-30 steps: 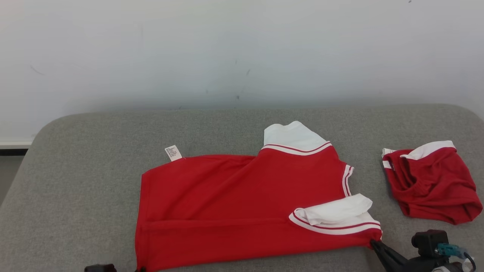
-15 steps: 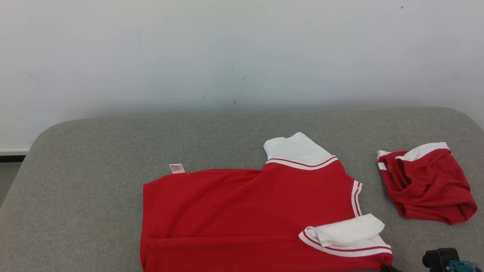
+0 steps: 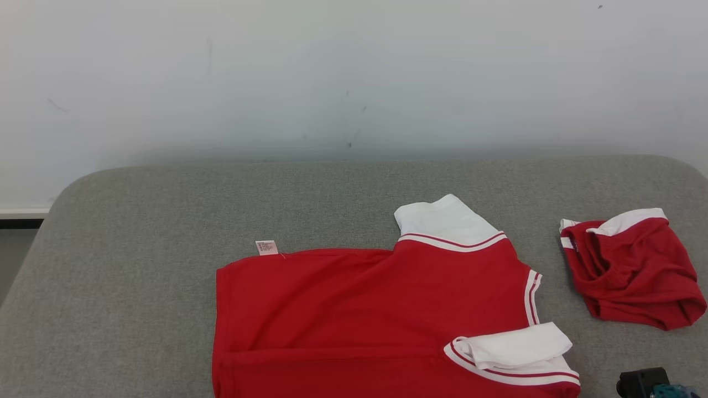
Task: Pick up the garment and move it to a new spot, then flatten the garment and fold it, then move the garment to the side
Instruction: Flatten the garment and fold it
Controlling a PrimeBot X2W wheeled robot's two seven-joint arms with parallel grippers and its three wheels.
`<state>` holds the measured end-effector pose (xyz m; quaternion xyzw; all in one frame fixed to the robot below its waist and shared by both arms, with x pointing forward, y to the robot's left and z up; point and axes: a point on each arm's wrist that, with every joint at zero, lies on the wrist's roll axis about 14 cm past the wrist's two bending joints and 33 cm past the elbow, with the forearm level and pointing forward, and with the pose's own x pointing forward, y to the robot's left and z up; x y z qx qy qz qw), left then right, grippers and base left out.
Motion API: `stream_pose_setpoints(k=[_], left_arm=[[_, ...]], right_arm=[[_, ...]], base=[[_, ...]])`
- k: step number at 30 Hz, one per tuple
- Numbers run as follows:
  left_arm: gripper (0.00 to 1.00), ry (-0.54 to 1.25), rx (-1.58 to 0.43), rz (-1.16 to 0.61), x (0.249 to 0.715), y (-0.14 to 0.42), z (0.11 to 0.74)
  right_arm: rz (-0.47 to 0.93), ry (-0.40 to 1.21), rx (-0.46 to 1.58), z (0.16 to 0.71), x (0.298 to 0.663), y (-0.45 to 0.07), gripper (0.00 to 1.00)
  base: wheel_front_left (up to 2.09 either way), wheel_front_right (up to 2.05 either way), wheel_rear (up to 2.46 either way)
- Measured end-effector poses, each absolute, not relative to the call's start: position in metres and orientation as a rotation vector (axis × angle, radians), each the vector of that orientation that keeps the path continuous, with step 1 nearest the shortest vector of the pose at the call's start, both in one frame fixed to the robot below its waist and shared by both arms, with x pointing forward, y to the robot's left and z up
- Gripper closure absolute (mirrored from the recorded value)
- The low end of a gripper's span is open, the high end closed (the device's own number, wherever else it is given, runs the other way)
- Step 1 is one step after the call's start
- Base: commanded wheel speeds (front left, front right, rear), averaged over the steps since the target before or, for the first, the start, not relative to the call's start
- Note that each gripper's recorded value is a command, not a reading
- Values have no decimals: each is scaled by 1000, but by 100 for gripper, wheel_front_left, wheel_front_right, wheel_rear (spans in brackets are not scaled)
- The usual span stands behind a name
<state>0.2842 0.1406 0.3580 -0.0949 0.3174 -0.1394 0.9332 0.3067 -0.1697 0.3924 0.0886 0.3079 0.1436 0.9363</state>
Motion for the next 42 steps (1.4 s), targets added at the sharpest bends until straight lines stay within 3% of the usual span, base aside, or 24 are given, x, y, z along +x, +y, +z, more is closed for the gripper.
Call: stream_pose_setpoints(k=[6,7,8,18,30,42], left_arm=[[100,661,-201,-289,279,140,358],[40,658,-201,-289,280,140,359],[0,650,-201,-287,282,141,361],[0,585,-237,-267,288,152,382],[0,268,-187,-173,332,175,456],[0,177,-132,-178,403,182,498]], right_arm=[[293,646,174,393,306,-169,100],[295,646,172,394,307,-169,55],[296,640,172,396,308,-169,0],[305,560,301,427,318,-167,0],[291,435,215,459,342,-172,0],[335,245,114,516,424,-143,0]], base=[[0,0,0],[0,0,0],[0,0,0],[0,0,0],[0,0,0],[0,0,0]])
